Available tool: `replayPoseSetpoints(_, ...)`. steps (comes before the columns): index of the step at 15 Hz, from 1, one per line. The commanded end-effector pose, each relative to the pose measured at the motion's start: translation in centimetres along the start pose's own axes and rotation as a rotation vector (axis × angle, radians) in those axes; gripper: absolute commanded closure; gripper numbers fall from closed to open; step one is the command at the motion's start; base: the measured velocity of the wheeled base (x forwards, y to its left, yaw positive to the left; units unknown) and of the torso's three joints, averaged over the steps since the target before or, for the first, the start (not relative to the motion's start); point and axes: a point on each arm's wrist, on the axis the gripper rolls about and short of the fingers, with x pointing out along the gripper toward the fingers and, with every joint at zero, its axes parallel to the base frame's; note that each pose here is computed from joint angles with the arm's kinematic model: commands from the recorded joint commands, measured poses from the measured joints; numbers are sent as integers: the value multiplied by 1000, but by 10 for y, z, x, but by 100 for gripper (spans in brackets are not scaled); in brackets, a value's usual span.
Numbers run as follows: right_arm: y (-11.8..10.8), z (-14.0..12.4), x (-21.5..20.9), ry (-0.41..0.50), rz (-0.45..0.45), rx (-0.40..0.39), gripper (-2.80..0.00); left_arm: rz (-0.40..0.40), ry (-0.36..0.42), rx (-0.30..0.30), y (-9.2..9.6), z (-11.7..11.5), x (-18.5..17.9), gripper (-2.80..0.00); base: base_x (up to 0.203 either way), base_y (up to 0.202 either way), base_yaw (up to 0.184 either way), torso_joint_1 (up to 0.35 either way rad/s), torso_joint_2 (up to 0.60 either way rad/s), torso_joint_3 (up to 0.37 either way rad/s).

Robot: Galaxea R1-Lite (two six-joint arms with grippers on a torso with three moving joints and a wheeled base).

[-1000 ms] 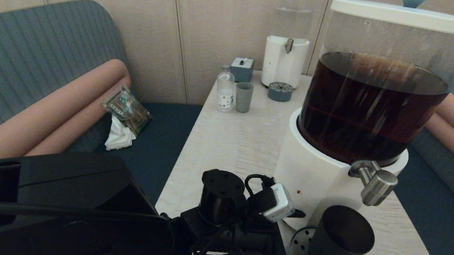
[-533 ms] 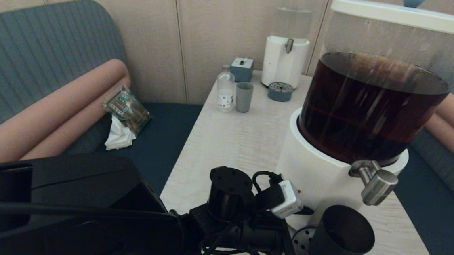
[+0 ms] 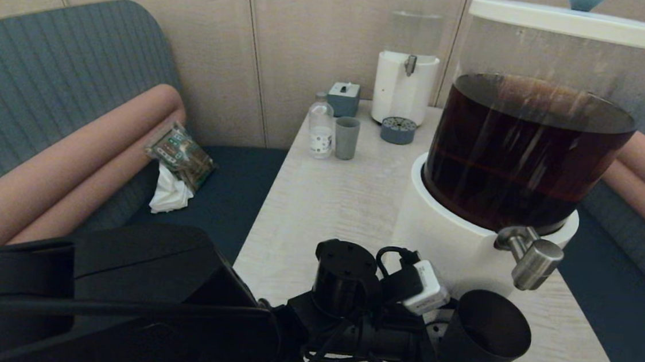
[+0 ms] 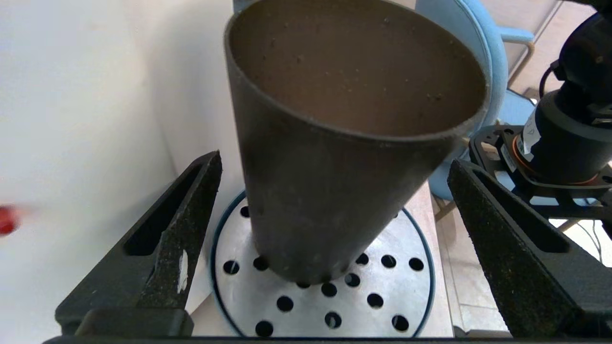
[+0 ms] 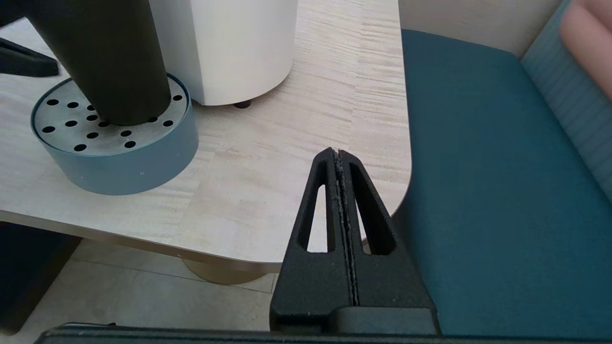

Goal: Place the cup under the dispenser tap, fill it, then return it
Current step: Place the cup next to the water dispenser

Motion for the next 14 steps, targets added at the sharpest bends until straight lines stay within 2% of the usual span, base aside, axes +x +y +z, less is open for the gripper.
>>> replayPoseSetpoints(1,0,0,0,0,1,-1,0,-9,-2,3,-1,-1,4,-280,0,0,0,0,0,0)
replayPoseSetpoints(14,0,0,0,0,1,-1,0,-18,4,1,4,-5,18,-280,0,0,0,0,0,0)
